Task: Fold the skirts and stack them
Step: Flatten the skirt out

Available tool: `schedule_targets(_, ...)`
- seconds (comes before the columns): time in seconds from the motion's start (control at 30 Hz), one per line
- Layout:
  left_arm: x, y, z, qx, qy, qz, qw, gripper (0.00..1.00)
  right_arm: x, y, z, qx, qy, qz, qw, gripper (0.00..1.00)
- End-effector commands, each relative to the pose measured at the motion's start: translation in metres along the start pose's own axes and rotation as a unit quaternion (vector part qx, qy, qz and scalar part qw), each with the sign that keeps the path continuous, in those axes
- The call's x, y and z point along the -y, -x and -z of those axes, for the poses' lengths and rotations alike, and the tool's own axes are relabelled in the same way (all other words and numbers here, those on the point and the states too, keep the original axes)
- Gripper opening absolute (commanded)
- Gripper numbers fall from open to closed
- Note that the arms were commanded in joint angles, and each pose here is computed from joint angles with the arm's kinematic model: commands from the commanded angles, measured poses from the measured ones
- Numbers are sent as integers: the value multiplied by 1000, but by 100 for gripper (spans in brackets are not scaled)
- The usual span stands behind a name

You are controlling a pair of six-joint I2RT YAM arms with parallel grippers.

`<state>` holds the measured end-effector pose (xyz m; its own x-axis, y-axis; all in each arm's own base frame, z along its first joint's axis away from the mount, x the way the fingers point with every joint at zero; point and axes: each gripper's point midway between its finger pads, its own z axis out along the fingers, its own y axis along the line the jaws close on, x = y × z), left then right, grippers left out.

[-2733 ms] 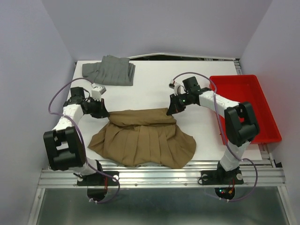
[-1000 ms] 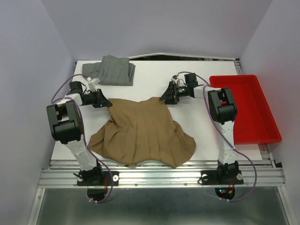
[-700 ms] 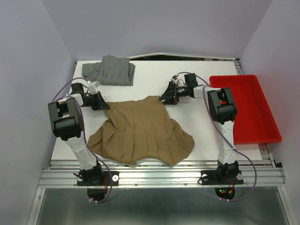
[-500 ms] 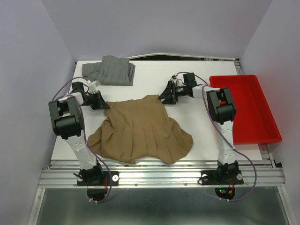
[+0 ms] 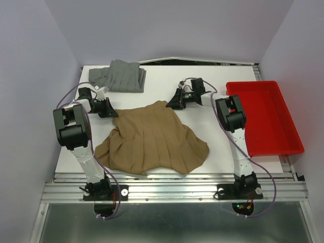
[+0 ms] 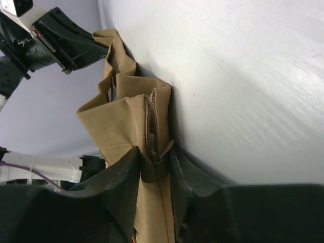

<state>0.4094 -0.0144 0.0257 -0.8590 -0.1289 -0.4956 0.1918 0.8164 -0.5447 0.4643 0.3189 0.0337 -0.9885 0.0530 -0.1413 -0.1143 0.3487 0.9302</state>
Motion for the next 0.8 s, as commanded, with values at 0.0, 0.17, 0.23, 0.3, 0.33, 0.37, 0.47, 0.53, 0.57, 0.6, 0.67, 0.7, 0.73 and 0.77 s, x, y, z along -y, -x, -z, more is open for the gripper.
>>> schedule_targets(0.0, -5, 10, 3, 6, 18, -16, 1000, 0, 49, 4, -14, 33, -69, 1, 997, 29)
schedule_targets(0.17, -7, 20, 18, 24, 33, -13, 999, 0, 13, 30, 16, 87, -58, 62, 993, 1)
schedule_targets(0.23, -11, 25, 27, 38, 42, -8, 998, 0, 2, 38, 28, 107, -60, 86, 989, 1)
schedule_targets(0.3, -6, 33, 37, 53, 39, -16, 998, 0, -18, 40, 46, 130, -59, 110, 984, 1)
schedule_targets(0.33, 0, 37, 40, 59, 29, -26, 997, 0, -26, 46, 55, 144, -55, 127, 980, 1)
schedule_targets(0.37, 10, 45, 48, 72, 20, -40, 996, 0, -40, 48, 66, 154, -52, 148, 976, 1)
schedule_targets(0.47, 44, 75, 71, 115, -7, -97, 989, 0, -72, 54, 83, 168, -42, 205, 963, 1)
schedule_targets(0.53, 66, 99, 89, 149, -19, -138, 979, 0, -112, 61, 100, 192, -35, 255, 947, 1)
schedule_targets(0.57, 87, 109, 104, 170, -30, -168, 971, 0, -123, 65, 110, 203, -37, 278, 938, 1)
schedule_targets(0.6, 100, 119, 114, 186, -35, -186, 964, 0, -134, 71, 121, 217, -40, 292, 930, 1)
schedule_targets(0.67, 133, 139, 143, 236, -47, -225, 944, 0, -175, 77, 146, 247, -33, 334, 909, 1)
schedule_targets(0.7, 143, 146, 153, 256, -48, -236, 936, 0, -186, 81, 156, 259, -32, 342, 903, 1)
schedule_targets(0.73, 156, 158, 167, 285, -51, -261, 921, 0, -209, 88, 176, 280, -31, 359, 890, 1)
schedule_targets(0.77, 174, 166, 185, 314, -51, -283, 905, 0, -220, 92, 187, 291, -33, 369, 882, 1)
